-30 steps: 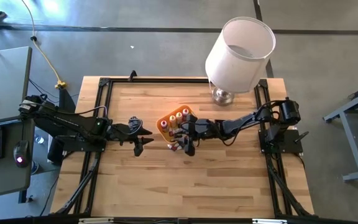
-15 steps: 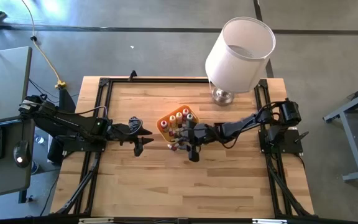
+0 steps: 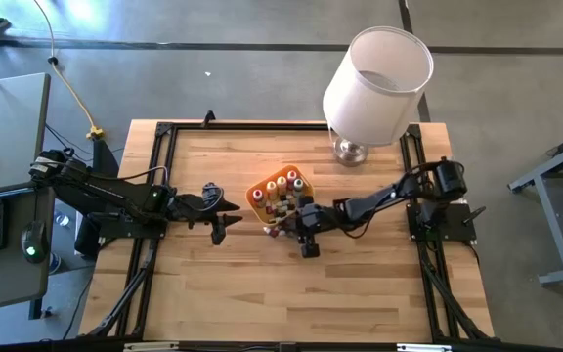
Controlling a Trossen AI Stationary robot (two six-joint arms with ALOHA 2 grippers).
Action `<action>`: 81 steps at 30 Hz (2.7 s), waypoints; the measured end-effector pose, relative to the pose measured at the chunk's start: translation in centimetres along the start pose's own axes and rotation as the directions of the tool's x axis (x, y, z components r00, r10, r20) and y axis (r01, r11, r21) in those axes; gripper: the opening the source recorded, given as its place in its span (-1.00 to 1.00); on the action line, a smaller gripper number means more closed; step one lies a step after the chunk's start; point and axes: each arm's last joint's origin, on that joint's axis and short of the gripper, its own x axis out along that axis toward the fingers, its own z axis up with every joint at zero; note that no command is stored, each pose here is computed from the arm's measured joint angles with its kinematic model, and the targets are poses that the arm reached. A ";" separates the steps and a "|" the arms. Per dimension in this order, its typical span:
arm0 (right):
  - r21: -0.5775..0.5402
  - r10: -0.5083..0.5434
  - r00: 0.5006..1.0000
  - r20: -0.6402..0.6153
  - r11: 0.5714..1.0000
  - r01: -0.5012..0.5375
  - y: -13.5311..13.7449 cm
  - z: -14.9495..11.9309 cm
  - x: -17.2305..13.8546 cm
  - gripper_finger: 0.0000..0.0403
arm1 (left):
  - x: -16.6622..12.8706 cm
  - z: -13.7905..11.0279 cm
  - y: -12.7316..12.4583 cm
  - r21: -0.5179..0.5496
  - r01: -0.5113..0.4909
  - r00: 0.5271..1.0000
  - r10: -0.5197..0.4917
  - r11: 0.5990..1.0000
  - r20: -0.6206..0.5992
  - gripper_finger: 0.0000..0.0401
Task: Pick & Place food coloring
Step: Put the small green food coloring bottle into the yellow bin, then put the small red food coloring bottle into the yellow bin
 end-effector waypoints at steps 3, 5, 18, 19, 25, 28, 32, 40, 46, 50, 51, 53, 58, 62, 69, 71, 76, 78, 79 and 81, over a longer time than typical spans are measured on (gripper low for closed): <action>-0.014 -0.008 1.000 -0.020 1.000 0.008 0.0 -0.7 0.9 -0.26 | 0.0 0.0 0.0 -0.001 -0.001 1.000 0.001 1.000 0.003 -0.20; -0.026 -0.023 0.999 -0.025 0.999 0.022 -0.1 -1.0 1.3 -0.26 | 0.0 0.0 0.0 -0.001 -0.002 1.000 0.002 1.000 0.003 -0.20; -0.059 -0.060 0.997 -0.046 0.997 0.057 -0.3 -1.7 1.9 -0.26 | 0.0 0.1 0.0 -0.002 0.000 1.000 0.000 1.000 0.007 -0.20; -0.064 -0.063 0.997 -0.047 0.996 0.060 -0.3 -1.7 1.9 -0.28 | 0.0 0.1 0.0 -0.002 0.000 1.000 0.000 1.000 0.007 -0.20; -0.065 -0.060 0.998 -0.025 0.996 0.058 -0.3 -1.6 2.0 -0.45 | 0.0 0.1 0.0 -0.002 0.000 1.000 0.000 1.000 0.007 -0.20; -0.063 -0.069 0.998 -0.016 0.996 0.068 -0.3 -1.5 2.0 -0.55 | 0.0 0.1 0.0 -0.002 0.000 1.000 0.000 1.000 0.007 -0.20; -0.060 -0.071 0.997 0.005 0.996 0.071 -0.4 -1.2 1.8 -0.63 | 0.0 0.1 0.0 -0.002 0.000 1.000 0.000 1.000 0.007 -0.20; 0.000 -0.190 0.973 0.131 0.981 0.192 -1.0 1.9 -1.1 -0.59 | 0.0 0.1 0.0 -0.003 0.001 1.000 -0.001 1.000 0.010 -0.20; 0.047 -0.450 0.889 0.079 0.893 0.448 -2.9 1.8 -1.7 -0.60 | 0.0 0.3 0.0 -0.010 -0.027 0.999 0.027 1.000 0.041 -0.20; 0.093 -0.393 0.918 0.052 0.917 0.388 -3.9 1.4 -1.6 -0.59 | 0.0 0.3 0.0 -0.010 -0.038 0.998 0.039 0.999 0.046 -0.20; 0.104 -0.374 0.926 0.056 0.924 0.368 -4.0 1.4 -1.5 -0.57 | 0.0 0.3 0.0 -0.010 -0.038 0.998 0.039 0.999 0.046 -0.20; 0.109 -0.356 0.933 0.060 0.931 0.348 -4.2 1.4 -1.5 -0.53 | 0.0 0.3 0.0 -0.010 -0.038 0.998 0.039 0.999 0.046 -0.20; 0.055 -0.346 0.936 0.069 0.938 0.343 -3.6 1.5 -1.5 -0.39 | 0.0 0.3 0.0 -0.010 -0.039 0.998 0.040 0.999 0.047 -0.20; 0.037 -0.299 0.945 0.134 0.954 0.296 -2.4 2.2 -1.5 -0.31 | 0.0 0.3 0.1 -0.010 -0.043 0.998 0.043 0.999 0.048 -0.20; -0.056 0.096 0.978 0.185 0.995 -0.087 0.1 2.5 -1.5 -0.29 | 0.0 0.3 0.1 -0.011 -0.043 0.998 0.044 0.999 0.049 -0.20; -0.062 0.099 0.981 0.166 0.994 -0.090 0.6 2.3 -1.5 -0.30 | 0.0 0.3 0.0 -0.012 -0.042 0.998 0.042 0.999 0.052 -0.20; -0.057 -0.039 0.995 0.090 0.997 0.045 1.2 1.7 -1.4 -0.30 | 0.0 0.4 -0.1 -0.067 -0.007 0.999 0.011 0.998 0.050 -0.20; -0.057 -0.091 0.994 0.065 0.994 0.095 1.3 1.5 -1.5 -0.30 | 0.0 0.4 -0.1 -0.065 -0.008 0.999 0.011 0.998 0.045 -0.20; -0.056 -0.103 0.993 0.057 0.993 0.106 1.4 1.4 -1.5 -0.30 | 0.0 0.4 -0.1 -0.061 -0.016 0.999 0.019 0.998 0.049 -0.20; -0.039 -0.105 0.993 0.050 0.994 0.107 1.4 1.3 -1.5 -0.30 | 0.0 0.4 0.1 -0.052 -0.061 0.995 0.065 0.997 0.074 -0.20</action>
